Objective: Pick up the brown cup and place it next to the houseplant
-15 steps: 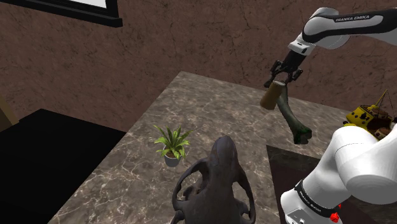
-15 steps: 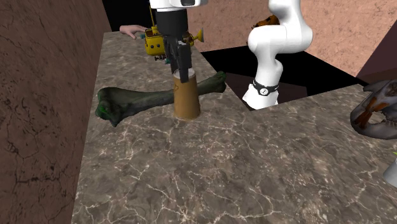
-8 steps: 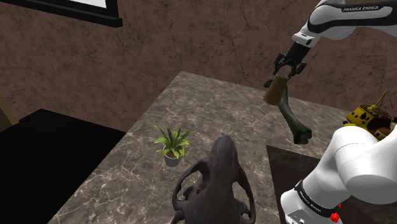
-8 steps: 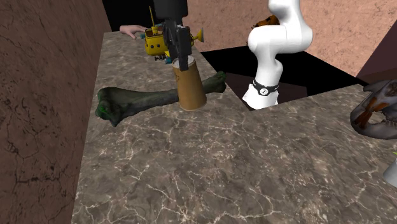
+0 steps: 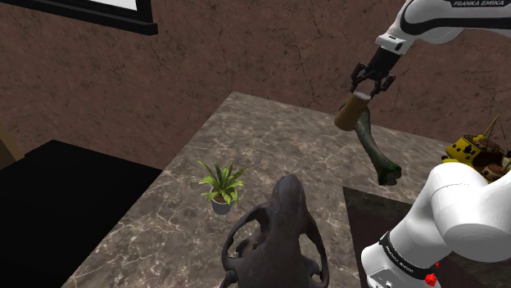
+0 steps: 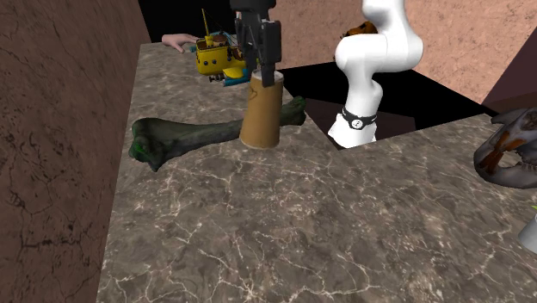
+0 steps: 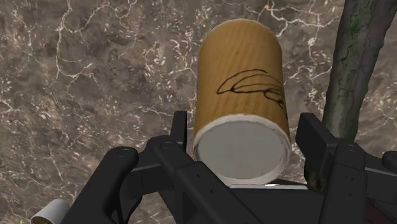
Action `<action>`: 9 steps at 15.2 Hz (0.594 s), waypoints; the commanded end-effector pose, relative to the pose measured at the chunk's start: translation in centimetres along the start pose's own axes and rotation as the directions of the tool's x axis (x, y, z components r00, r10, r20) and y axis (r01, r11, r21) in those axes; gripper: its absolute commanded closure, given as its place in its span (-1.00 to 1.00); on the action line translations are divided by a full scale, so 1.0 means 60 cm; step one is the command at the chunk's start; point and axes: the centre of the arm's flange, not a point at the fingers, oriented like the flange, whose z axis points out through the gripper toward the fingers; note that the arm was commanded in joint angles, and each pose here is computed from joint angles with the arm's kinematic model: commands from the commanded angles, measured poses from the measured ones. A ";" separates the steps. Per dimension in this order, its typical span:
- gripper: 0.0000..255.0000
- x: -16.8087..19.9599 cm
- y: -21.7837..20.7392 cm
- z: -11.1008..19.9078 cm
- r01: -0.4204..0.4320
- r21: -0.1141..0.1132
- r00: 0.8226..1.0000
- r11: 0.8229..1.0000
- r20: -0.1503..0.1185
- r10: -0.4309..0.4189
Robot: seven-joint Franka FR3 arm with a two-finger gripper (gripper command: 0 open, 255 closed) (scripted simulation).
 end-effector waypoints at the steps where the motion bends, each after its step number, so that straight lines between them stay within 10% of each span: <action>1: 1.00 0.034 0.032 0.002 -0.001 0.001 1.000 1.000 0.001 0.001; 9: 1.00 0.165 0.147 0.020 -0.001 0.001 1.000 1.000 0.001 0.001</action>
